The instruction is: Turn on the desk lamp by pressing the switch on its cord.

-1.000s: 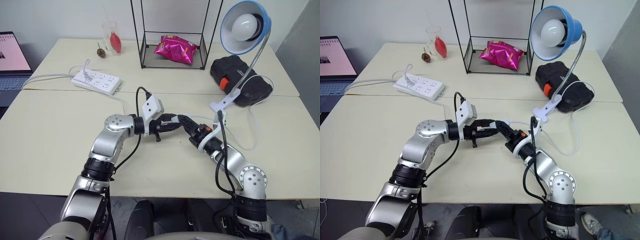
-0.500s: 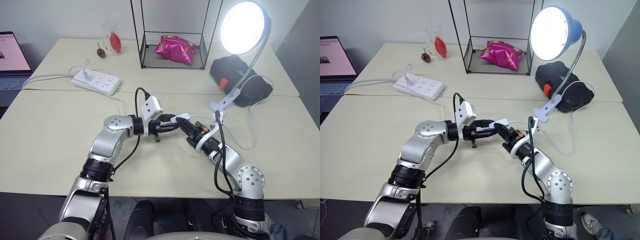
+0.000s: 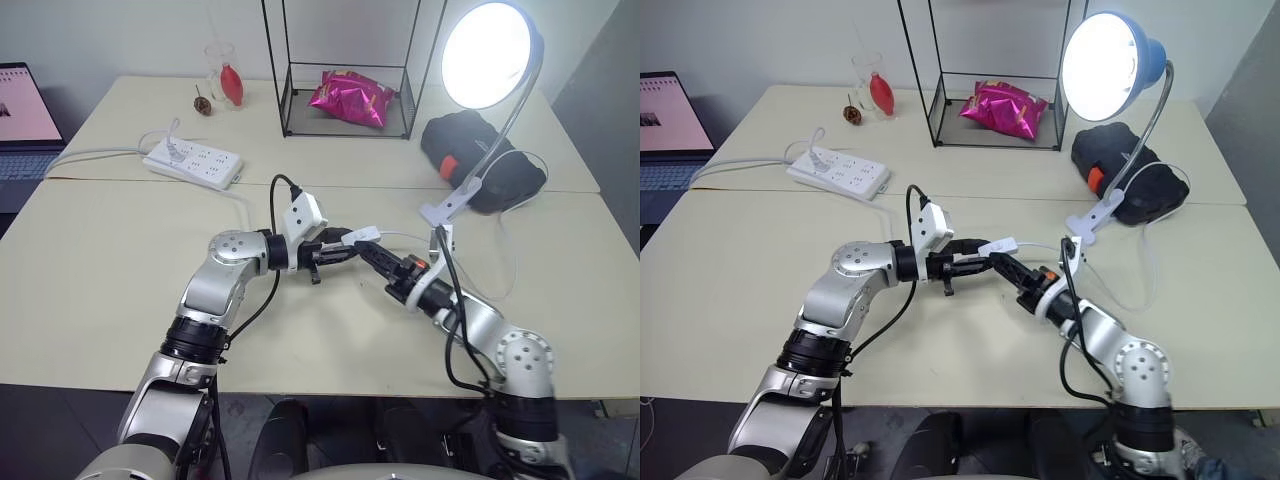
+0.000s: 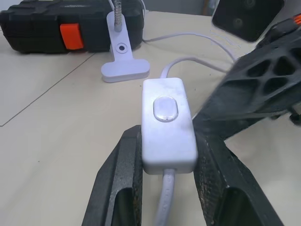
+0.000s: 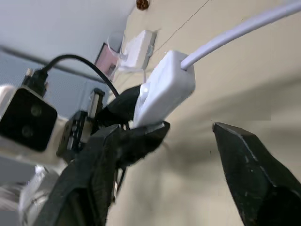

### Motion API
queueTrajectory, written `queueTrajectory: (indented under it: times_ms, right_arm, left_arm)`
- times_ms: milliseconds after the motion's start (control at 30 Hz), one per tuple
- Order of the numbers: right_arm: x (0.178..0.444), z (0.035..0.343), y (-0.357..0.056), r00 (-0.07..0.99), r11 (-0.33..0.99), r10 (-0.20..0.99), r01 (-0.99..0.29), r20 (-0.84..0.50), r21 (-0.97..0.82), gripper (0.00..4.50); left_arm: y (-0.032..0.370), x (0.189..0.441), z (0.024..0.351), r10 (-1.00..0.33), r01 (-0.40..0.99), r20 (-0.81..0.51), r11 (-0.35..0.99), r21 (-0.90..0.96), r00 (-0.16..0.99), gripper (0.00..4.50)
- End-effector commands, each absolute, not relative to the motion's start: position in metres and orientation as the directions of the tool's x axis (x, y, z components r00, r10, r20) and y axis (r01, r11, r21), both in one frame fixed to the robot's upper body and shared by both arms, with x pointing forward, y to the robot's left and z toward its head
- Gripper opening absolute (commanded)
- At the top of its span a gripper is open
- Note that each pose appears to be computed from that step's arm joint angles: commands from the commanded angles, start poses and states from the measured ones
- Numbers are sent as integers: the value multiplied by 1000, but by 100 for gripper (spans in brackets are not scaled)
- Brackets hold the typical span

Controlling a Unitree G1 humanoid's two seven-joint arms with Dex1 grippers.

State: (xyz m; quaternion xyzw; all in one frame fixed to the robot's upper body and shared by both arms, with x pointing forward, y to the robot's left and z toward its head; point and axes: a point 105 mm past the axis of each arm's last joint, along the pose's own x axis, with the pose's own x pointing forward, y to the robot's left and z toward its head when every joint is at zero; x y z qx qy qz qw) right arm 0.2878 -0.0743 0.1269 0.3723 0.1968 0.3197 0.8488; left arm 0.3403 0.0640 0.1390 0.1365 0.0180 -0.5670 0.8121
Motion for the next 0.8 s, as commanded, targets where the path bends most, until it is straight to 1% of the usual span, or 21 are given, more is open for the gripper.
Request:
queueTrajectory:
  times_ms: [33,67,100,200,333,467,667,733,767,800]
  right_arm:
    - [268,142,-84,636,617,759,-631,-142,470,411]
    - [263,147,-89,618,624,770,-678,-158,388,435]
    - [260,151,-92,603,620,780,-711,-165,331,450]
    - [256,168,-103,571,597,800,-790,-186,138,450]
    - [258,174,-119,551,535,784,-833,-285,-141,450]
    - [259,170,-126,525,454,775,-850,-351,-267,450]
    - [262,162,-130,519,419,772,-850,-367,-320,450]
    - [263,161,-130,517,412,773,-850,-368,-329,450]
    - [264,160,-131,516,408,773,-850,-368,-334,450]
    - [265,159,-131,517,404,772,-848,-369,-343,450]
  left_arm:
    - [70,346,130,-897,915,-214,342,216,386,112]
    - [73,346,125,-893,915,-229,341,215,386,112]
    - [75,346,122,-890,916,-241,340,214,386,112]
    - [80,347,111,-881,918,-278,332,216,384,112]
    - [81,350,95,-869,922,-321,315,227,376,112]
    - [78,350,85,-870,927,-344,277,253,354,112]
    - [76,353,80,-866,924,-349,274,268,358,112]
    - [76,354,78,-862,922,-356,272,277,361,182]
    - [76,354,77,-861,921,-357,271,281,362,194]
    - [76,353,78,-862,921,-357,268,281,360,217]
